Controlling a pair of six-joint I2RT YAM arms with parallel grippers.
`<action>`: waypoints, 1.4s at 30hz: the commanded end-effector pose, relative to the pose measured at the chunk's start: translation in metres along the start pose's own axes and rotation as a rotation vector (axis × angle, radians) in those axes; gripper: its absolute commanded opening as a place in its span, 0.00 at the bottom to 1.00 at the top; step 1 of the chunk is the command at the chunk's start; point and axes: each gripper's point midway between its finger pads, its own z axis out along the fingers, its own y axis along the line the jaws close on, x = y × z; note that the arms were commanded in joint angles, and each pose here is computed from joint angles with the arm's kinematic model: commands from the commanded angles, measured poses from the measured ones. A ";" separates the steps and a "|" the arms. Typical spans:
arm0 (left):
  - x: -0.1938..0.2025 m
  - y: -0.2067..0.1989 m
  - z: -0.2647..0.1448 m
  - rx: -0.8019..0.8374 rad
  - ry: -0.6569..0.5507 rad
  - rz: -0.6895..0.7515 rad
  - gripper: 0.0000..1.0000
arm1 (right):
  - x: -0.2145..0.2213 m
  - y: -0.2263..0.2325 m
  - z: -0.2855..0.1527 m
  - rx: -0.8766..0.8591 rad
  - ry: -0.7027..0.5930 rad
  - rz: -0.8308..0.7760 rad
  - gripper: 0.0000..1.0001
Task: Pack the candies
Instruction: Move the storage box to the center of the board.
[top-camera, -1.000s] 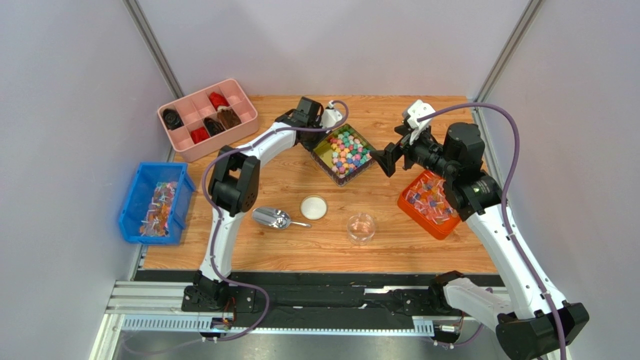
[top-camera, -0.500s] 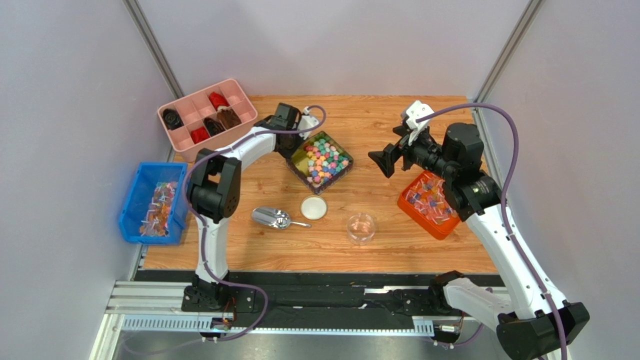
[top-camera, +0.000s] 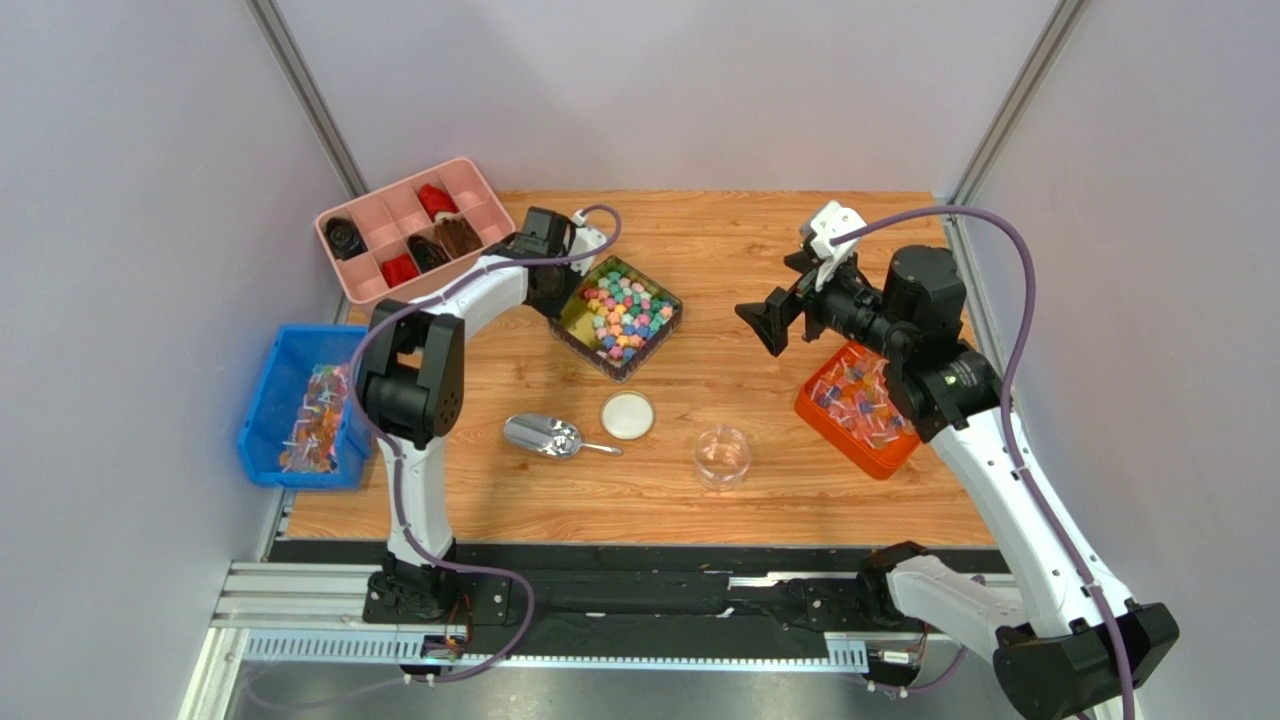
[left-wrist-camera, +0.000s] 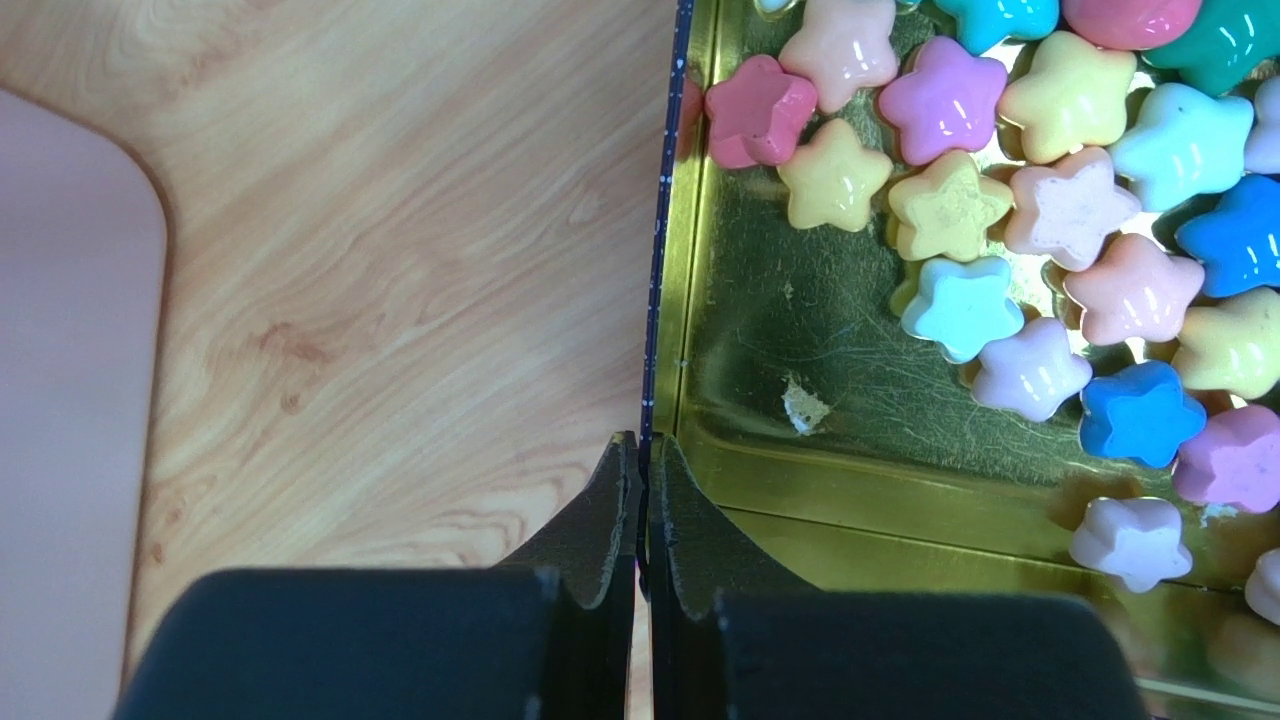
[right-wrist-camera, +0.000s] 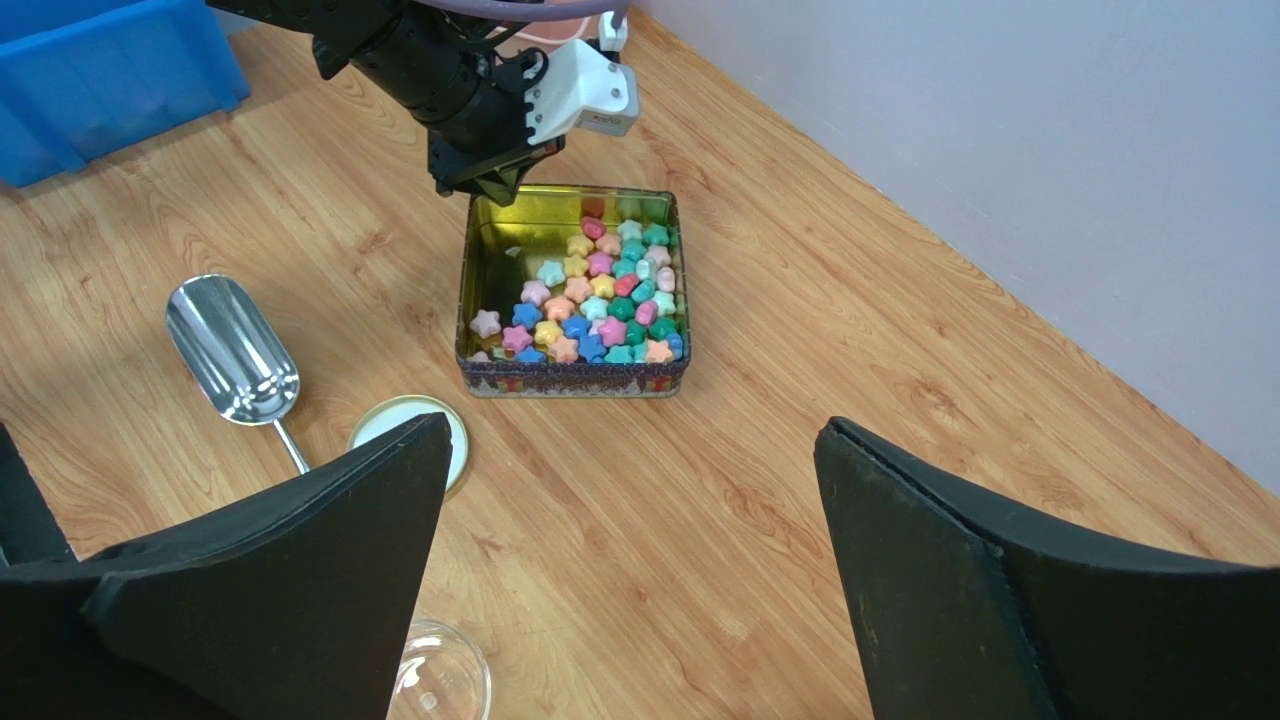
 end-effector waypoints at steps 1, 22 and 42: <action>0.031 0.005 -0.016 -0.021 0.083 -0.076 0.02 | -0.017 0.000 0.000 -0.007 -0.039 -0.034 0.96; 0.045 0.040 -0.068 -0.090 -0.019 -0.174 0.73 | -0.017 0.007 0.002 -0.027 -0.039 -0.040 0.96; 0.104 -0.046 -0.152 0.424 -0.195 0.021 0.99 | -0.018 0.016 0.004 -0.058 -0.042 -0.042 0.97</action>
